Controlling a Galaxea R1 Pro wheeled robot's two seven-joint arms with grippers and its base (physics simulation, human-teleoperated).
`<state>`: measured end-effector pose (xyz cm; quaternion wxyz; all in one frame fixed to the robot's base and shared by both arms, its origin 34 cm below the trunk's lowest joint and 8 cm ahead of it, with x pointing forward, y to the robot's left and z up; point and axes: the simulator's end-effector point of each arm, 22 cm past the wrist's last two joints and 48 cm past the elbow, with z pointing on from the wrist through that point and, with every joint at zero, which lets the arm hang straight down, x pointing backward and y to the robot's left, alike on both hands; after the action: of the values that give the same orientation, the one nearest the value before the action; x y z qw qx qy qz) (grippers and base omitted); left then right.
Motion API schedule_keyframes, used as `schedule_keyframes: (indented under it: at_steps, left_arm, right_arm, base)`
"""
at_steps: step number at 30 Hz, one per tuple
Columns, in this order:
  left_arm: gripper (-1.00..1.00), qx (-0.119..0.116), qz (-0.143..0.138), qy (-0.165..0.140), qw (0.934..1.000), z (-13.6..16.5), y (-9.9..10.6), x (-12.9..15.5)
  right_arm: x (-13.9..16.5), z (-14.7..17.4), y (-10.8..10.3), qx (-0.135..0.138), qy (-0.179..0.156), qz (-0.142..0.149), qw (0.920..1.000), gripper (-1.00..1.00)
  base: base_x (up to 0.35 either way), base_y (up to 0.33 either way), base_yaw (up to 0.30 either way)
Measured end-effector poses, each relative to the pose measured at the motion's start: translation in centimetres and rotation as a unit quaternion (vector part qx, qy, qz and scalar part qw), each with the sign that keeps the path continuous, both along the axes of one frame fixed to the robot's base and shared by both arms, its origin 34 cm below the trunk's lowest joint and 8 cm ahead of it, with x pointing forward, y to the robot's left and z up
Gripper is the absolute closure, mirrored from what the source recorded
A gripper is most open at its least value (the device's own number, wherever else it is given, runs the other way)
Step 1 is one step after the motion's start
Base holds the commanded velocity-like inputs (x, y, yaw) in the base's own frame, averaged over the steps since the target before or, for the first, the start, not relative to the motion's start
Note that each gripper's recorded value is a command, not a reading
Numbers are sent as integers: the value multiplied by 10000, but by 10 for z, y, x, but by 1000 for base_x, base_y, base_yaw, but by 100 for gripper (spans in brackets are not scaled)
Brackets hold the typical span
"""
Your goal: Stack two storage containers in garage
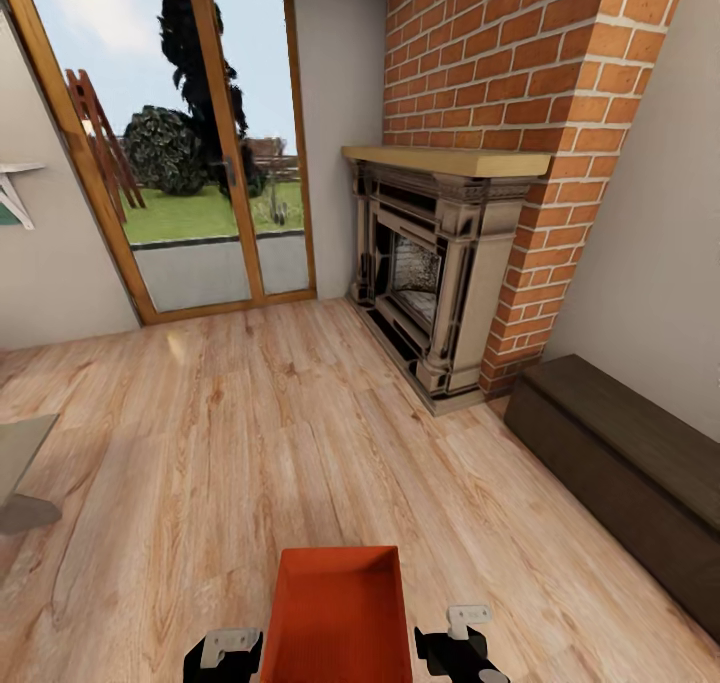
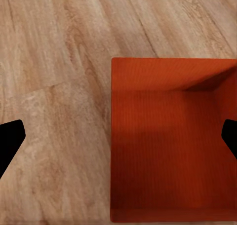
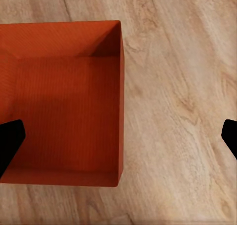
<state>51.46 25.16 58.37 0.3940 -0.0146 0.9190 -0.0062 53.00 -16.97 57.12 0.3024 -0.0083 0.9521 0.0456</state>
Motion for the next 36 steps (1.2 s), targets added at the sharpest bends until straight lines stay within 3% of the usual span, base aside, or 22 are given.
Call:
schedule_keyframes:
  at_steps: [36]
  left_arm:
    - [-100,1,0,0,10000,0,0,0]
  right_arm:
    - [0,0,0,0,1,0,10000,-100]
  base:
    - [14,28,0]
